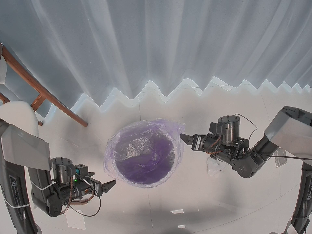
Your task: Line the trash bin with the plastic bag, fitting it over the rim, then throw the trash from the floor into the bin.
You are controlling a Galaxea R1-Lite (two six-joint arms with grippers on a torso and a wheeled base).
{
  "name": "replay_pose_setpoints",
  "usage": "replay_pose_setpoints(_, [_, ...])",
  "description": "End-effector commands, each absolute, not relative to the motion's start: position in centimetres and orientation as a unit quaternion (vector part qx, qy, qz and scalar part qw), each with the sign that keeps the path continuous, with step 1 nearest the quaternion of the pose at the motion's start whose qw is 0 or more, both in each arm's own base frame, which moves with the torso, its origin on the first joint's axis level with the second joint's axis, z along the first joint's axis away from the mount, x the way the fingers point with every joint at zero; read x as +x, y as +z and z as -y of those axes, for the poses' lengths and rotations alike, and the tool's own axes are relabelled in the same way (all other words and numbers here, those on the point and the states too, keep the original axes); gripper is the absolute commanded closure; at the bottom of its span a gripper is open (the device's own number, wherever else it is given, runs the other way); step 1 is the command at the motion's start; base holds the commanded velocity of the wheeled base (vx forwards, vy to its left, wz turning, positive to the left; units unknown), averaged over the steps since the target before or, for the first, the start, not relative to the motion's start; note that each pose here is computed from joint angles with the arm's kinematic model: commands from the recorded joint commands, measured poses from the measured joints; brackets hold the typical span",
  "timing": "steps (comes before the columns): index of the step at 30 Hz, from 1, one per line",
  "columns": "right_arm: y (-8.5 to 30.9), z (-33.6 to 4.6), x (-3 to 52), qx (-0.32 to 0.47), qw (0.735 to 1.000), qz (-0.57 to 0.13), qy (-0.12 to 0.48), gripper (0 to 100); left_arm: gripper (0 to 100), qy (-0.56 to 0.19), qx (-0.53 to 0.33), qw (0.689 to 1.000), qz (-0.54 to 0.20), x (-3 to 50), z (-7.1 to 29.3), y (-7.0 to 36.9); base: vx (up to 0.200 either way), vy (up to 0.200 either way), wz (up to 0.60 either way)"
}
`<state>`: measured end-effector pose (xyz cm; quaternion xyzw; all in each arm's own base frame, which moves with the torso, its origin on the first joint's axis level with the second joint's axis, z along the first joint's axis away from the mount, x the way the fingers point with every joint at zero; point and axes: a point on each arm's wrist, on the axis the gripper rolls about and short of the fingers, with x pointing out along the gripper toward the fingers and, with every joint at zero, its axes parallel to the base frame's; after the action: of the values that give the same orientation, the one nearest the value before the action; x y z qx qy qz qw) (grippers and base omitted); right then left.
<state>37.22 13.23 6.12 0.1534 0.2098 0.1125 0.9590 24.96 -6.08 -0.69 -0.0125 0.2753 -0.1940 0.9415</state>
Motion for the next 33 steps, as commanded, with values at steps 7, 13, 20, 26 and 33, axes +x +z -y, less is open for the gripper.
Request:
replay_pose_setpoints(7, [8.2, -15.4, 31.1, 0.232, 0.931, -0.245, 0.142, 0, 0, -0.354, -0.054, 0.919, -0.164, 22.1, 6.2, 6.4, 0.0, 0.0, 0.0])
replay_pose_setpoints(13, [10.8, -16.0, 26.2, 0.281, 0.908, -0.278, 0.141, 0, 0, -0.381, -0.098, 0.906, -0.155, 20.8, 7.5, 8.4, 0.0, 0.0, 0.0])
replay_pose_setpoints(20, [12.5, -14.4, 22.7, 0.297, 0.903, -0.279, 0.136, 0, 0, -0.338, -0.166, 0.914, -0.15, 25.2, 11.3, 11.6, 0.0, 0.0, 0.0])
replay_pose_setpoints(26, [12.5, -13.2, 20.8, 0.303, 0.902, -0.28, 0.125, 0, 0, -0.316, -0.246, 0.911, -0.101, 31.3, 14.4, 16.6, 0.0, 0.0, 0.0])
replay_pose_setpoints(33, [12.6, -12.7, 20.2, 0.31, 0.901, -0.278, 0.122, 0, 0, -0.366, -0.181, 0.906, -0.112, 35.1, 16.0, 16.2, 0.0, 0.0, 0.0])
